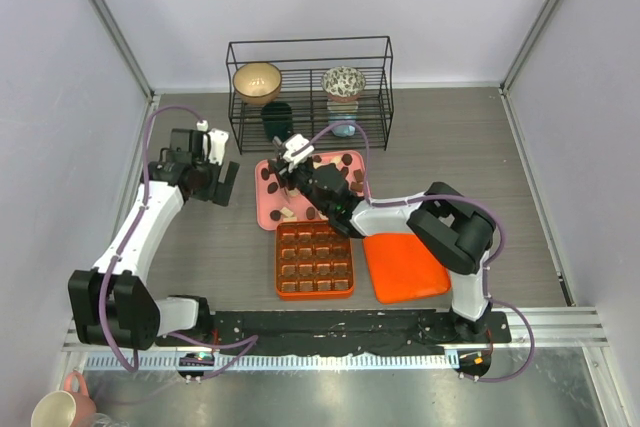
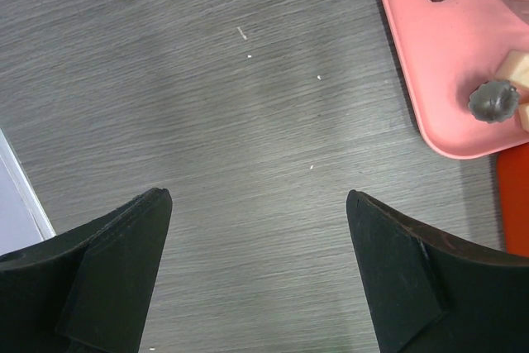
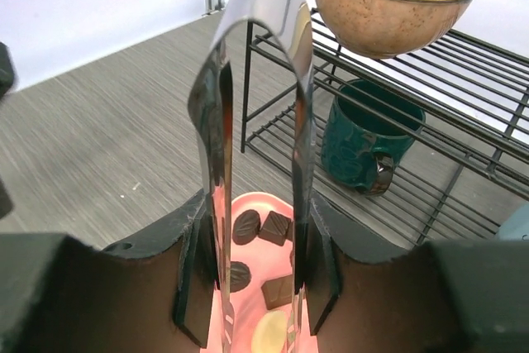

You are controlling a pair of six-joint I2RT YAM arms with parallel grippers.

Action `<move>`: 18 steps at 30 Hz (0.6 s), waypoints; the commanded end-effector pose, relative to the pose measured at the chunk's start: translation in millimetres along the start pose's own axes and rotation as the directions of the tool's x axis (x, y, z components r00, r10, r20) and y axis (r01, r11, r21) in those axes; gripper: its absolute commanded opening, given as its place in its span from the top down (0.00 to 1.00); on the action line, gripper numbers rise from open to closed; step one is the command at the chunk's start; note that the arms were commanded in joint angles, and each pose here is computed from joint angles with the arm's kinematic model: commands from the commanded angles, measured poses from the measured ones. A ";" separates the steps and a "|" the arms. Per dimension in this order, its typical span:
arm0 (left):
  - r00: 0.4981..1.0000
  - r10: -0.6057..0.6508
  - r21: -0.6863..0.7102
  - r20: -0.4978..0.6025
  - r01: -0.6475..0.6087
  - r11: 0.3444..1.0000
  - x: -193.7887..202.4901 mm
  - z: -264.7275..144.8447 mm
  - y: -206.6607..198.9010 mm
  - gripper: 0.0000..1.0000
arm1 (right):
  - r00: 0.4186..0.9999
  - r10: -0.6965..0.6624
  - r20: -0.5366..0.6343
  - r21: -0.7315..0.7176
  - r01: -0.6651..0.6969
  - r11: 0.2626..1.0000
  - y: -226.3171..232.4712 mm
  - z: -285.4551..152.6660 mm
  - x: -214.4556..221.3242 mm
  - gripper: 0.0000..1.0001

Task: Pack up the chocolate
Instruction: Pick up the fake chocolate from the plate.

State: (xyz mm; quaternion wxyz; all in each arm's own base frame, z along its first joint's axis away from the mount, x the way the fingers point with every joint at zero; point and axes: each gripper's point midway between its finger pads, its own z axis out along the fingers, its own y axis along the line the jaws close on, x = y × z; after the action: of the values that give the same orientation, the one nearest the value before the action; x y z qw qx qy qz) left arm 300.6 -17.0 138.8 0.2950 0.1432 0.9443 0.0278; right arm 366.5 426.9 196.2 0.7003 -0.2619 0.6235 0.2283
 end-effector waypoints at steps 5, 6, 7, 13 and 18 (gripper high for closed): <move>0.999 0.006 0.005 0.050 -0.007 1.000 -6.4 -8.8 0.1 0.08 | 0.988 -0.044 0.151 0.059 0.035 0.998 -11.6 18.1 -41.7 0.56; 0.999 0.004 0.005 0.047 -0.004 1.000 -5.2 -8.3 0.2 0.08 | 0.987 -0.045 0.154 0.061 0.036 0.997 -12.0 18.3 -42.7 0.56; 0.999 0.005 0.007 0.049 -0.005 1.000 -5.9 -8.5 -0.4 0.08 | 0.987 -0.046 0.155 0.063 0.037 0.997 -12.2 19.1 -43.5 0.55; 0.999 0.004 0.006 0.048 -0.004 1.000 -5.6 -9.0 0.1 0.08 | 0.992 -0.035 0.123 0.061 0.027 0.998 -12.0 13.6 -28.9 0.57; 0.999 0.006 0.007 0.041 -0.007 1.000 -3.2 -7.5 -0.6 0.08 | 0.994 -0.017 0.105 0.066 0.010 0.998 -14.7 5.7 -22.0 0.60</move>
State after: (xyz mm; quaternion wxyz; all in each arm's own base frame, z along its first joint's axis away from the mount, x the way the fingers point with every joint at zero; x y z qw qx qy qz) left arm 298.3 -17.3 140.6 0.2989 0.1438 0.9430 0.0267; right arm 375.4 429.0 197.2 0.7181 -0.2643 0.6095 0.2073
